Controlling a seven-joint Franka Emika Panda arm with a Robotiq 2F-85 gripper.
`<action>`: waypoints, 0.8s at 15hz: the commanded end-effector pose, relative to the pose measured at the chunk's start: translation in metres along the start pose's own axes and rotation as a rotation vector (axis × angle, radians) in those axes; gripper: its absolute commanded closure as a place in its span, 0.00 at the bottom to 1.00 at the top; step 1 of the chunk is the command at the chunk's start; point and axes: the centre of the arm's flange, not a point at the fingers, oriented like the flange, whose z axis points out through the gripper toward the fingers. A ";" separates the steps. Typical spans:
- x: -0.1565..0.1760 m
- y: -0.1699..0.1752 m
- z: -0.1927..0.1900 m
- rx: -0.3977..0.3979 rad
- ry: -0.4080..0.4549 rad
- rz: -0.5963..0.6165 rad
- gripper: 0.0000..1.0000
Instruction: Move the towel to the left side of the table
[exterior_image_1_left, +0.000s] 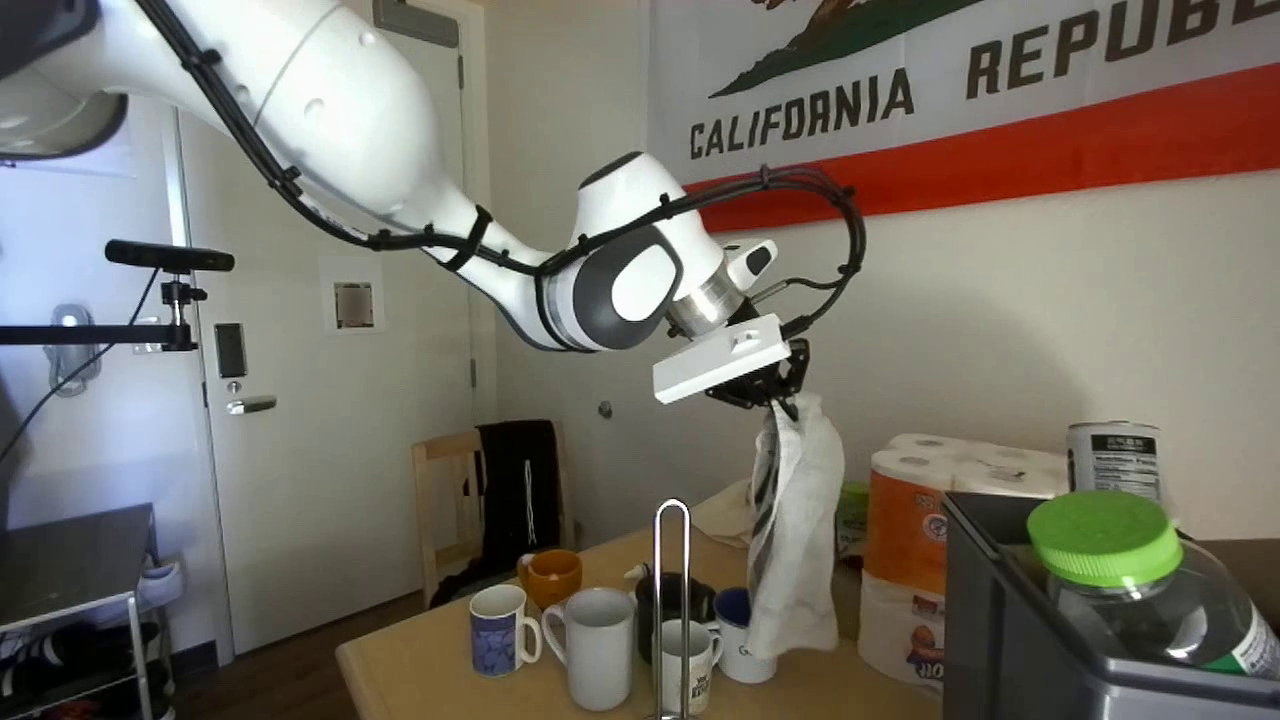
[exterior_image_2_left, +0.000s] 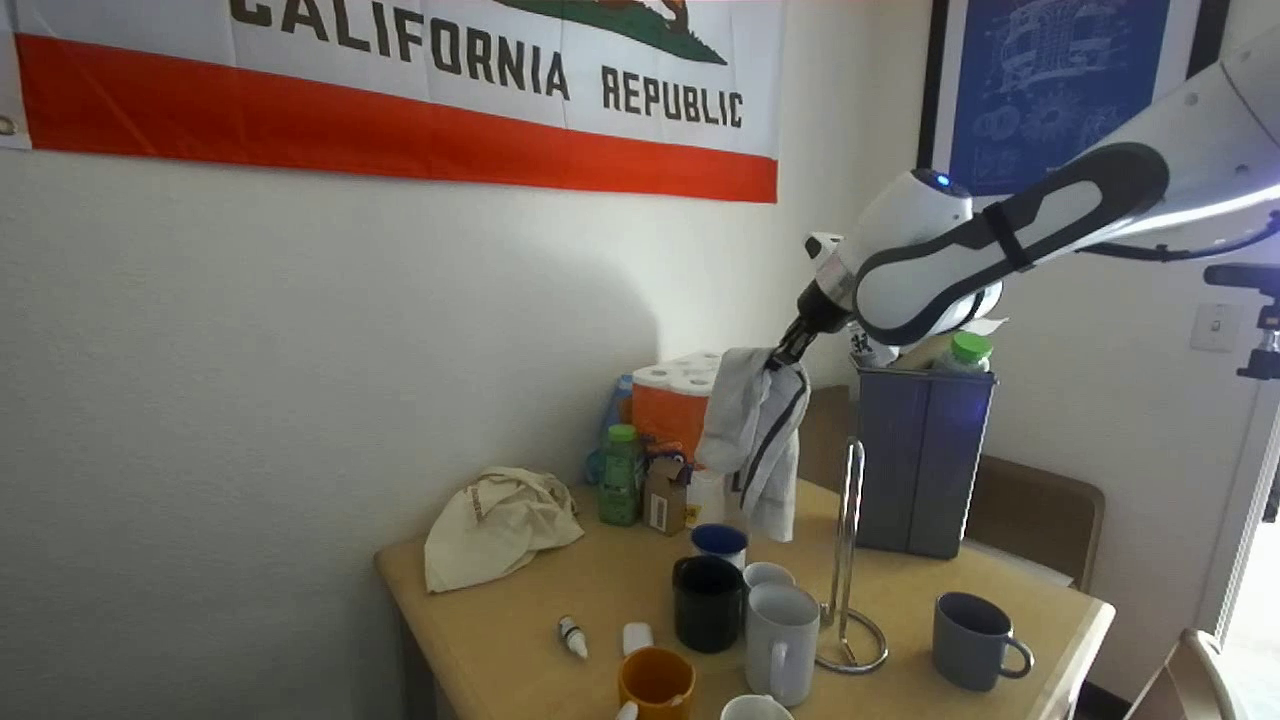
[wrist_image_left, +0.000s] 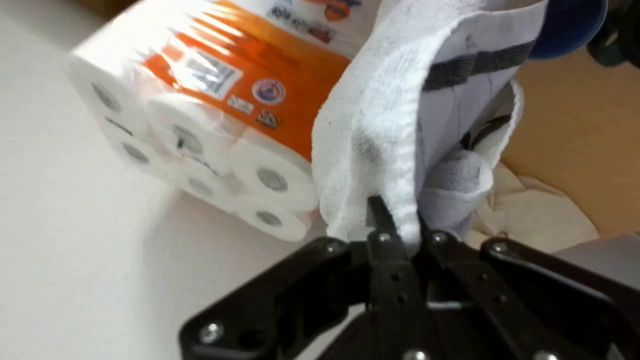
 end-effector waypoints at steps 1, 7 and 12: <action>0.020 -0.042 0.002 -0.025 0.187 -0.077 0.98; 0.066 -0.113 -0.004 0.001 0.543 -0.111 0.98; 0.100 -0.148 -0.004 0.171 0.696 -0.104 0.98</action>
